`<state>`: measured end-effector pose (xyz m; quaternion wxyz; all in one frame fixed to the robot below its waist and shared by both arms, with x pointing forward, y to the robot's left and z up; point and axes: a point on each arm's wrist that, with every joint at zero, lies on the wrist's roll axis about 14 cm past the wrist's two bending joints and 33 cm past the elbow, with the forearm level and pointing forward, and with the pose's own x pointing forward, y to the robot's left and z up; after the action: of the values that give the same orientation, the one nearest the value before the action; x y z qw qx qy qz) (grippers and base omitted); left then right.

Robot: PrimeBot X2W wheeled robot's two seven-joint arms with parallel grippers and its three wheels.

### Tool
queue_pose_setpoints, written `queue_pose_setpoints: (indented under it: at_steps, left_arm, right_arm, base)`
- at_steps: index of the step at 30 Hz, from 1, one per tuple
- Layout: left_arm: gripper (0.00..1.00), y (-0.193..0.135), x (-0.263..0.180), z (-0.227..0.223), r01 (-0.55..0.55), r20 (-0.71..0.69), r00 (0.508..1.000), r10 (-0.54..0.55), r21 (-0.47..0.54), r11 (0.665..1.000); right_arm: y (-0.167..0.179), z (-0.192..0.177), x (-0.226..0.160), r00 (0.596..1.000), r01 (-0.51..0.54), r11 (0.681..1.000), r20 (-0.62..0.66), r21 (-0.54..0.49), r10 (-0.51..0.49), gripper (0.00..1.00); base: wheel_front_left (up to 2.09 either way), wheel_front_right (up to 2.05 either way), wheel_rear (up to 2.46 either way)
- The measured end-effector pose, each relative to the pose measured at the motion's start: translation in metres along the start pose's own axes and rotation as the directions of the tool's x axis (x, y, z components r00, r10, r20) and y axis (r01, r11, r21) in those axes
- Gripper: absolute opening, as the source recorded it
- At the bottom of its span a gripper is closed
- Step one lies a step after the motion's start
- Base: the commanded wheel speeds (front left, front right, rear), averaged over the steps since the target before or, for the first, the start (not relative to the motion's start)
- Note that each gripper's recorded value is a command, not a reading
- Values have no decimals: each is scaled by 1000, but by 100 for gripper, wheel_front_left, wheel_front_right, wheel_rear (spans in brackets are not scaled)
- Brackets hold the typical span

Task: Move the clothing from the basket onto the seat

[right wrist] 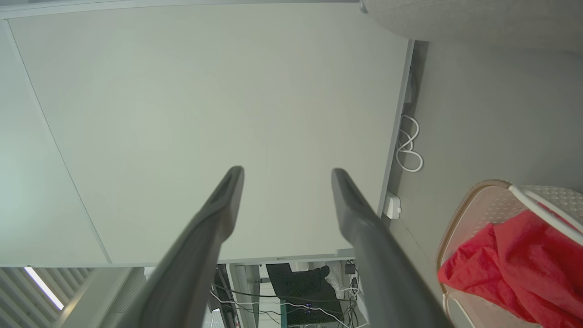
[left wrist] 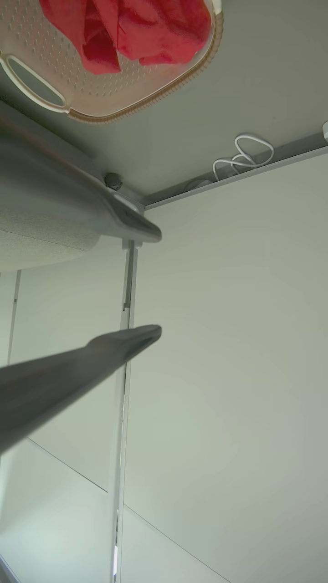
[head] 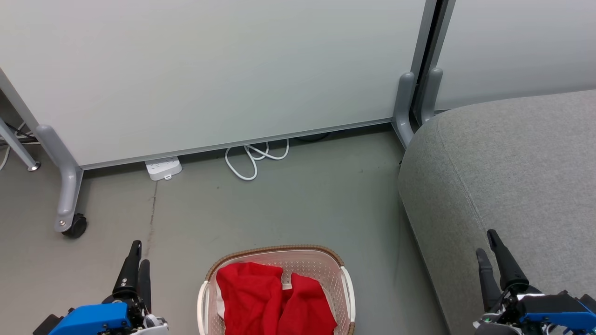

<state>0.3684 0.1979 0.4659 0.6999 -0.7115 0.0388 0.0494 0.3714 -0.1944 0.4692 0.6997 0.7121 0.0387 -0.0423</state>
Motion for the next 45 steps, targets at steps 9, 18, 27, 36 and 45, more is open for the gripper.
queue_pose_setpoints:
  at_steps: [9,18,27,36,45]
  left_arm:
    - [100,-1,1,-3,-14,11,1000,13,93,996]
    - [100,-3,2,-11,-22,3,1000,22,275,961]
    - [100,-4,2,-18,-14,-8,1000,20,476,879]
    - [100,-7,2,-23,6,-15,1000,4,621,784]
    - [100,-10,1,-27,24,-19,1000,-14,724,689]
  right_arm:
    - [0,-3,1,1000,5,996,9,-93,-5,100]
    - [1,-5,3,1000,8,963,14,-270,-4,100]
    - [5,-9,6,1000,-7,885,4,-465,10,100]
    - [7,-10,6,1000,-15,799,-3,-601,16,100]
    - [13,-13,7,999,-36,718,-15,-695,35,100]
  base:
    - [0,0,0]
    - [0,0,0]
    - [0,0,0]
    - [0,0,0]
    - [0,0,0]
